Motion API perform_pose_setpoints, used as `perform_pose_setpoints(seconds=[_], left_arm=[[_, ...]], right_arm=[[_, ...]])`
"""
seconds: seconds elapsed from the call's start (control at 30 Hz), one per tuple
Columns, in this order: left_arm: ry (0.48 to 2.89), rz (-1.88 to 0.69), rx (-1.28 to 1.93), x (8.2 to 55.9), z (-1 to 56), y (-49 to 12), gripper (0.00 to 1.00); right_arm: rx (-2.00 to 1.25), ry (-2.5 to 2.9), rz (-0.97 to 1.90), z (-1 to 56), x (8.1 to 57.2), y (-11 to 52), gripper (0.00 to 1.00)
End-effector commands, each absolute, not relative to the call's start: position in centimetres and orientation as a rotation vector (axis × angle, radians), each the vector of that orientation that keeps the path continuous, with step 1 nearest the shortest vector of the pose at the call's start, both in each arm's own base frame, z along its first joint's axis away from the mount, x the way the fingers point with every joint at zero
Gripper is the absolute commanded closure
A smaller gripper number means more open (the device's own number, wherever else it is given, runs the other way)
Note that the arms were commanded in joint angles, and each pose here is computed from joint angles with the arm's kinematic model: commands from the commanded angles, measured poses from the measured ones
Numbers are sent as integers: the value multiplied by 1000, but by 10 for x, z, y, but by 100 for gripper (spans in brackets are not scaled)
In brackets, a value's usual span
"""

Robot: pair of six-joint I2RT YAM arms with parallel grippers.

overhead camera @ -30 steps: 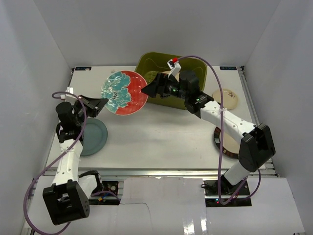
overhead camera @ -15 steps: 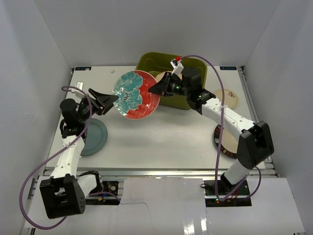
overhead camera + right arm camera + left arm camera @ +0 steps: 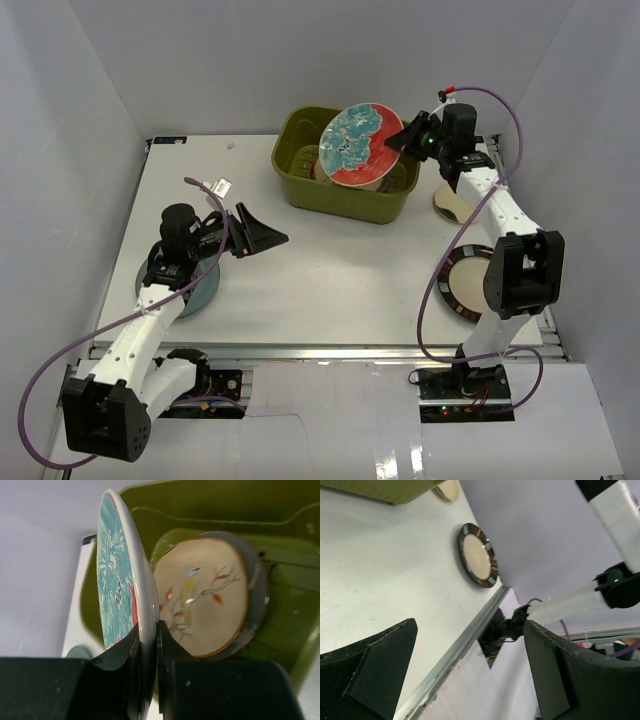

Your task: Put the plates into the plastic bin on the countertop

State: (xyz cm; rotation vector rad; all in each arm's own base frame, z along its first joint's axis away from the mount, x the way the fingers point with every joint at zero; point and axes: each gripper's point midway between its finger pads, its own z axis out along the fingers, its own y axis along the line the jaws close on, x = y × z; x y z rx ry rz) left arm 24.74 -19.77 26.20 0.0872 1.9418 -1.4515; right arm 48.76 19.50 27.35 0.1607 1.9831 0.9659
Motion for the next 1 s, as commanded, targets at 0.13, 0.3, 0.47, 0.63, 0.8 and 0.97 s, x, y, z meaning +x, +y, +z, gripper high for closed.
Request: perform_pose_setpoints(seconds=[0.13,0.3,0.47,0.63,0.8,0.97], left_arm=[[1934,-1139,207,241,234,-186,2],[1935,-1082,239,239,220,-183,2],[1904,-1069,274,237,229,-184,2],[1909,-1062,282,233,227,-184,2],[1909,-1051,272,234,227,-183,2],[1919,-1027,246,240,226,-180,2]], right_arm=[[116,1861,932,306,535,197,92],[158,1916,945,280,555,202,92],[198,2013,947,229,563,213,92],[159,2123,875,194,560,221,67],[99,2188,667,185,557,209,7],[1,2179,443,196,558,194,10]])
